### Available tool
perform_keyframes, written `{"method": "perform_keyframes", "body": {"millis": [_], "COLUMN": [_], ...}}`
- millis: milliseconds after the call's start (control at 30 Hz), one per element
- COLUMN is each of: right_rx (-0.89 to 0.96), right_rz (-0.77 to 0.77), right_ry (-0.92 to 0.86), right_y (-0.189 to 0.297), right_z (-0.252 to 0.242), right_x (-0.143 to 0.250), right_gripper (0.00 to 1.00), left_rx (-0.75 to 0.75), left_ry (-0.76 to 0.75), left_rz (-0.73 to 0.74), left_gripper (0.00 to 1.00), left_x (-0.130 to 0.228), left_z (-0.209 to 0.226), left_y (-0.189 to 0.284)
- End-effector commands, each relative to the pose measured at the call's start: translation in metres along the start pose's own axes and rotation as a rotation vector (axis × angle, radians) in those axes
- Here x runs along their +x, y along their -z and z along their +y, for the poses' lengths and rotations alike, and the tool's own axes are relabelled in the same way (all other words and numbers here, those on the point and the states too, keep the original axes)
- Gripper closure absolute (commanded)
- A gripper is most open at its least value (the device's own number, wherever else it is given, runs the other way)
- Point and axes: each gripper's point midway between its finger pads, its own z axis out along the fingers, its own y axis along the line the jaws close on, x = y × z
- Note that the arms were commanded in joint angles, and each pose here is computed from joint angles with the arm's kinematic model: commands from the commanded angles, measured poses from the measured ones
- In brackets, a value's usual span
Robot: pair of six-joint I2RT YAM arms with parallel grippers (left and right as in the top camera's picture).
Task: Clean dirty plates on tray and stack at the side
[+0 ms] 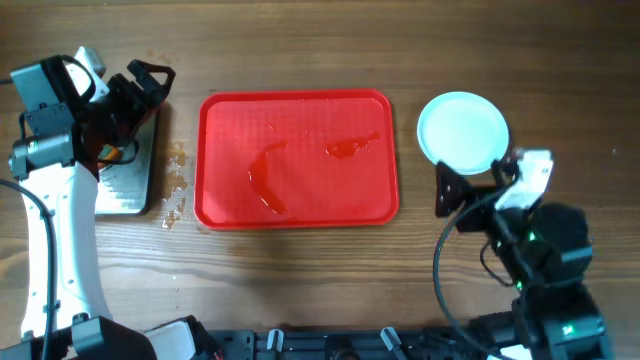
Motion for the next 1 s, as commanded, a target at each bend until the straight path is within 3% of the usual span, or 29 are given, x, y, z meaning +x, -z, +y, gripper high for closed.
{"method": "perform_keyframes", "body": {"millis": [0,400,700,967], "right_rx": [-0.091,-0.06,-0.056,0.045], "right_rz": [-0.136,-0.389,-0.471,-0.395], "right_ry": [0.001,0.048,0.124,0.202], "right_y": [-0.002,0.008,0.002,-0.006], "right_z": [-0.015,-0.035,-0.04,-0.057], "right_x": [0.037,0.033,0.034,0.051], "right_gripper": [0.0,0.0,0.0,0.0], "left_rx": [0.014,0.014,0.014,0.014], "left_ry": [0.003,0.003,0.003,0.003], "left_rz": [0.012,0.012,0.012,0.012], "left_gripper": [0.0,0.0,0.0,0.0], "left_x": [0.002,0.002,0.002,0.002], "left_z": [-0.003,-0.003,-0.003,-0.003], "left_y": [-0.001,-0.001,-0.001,-0.001]}}
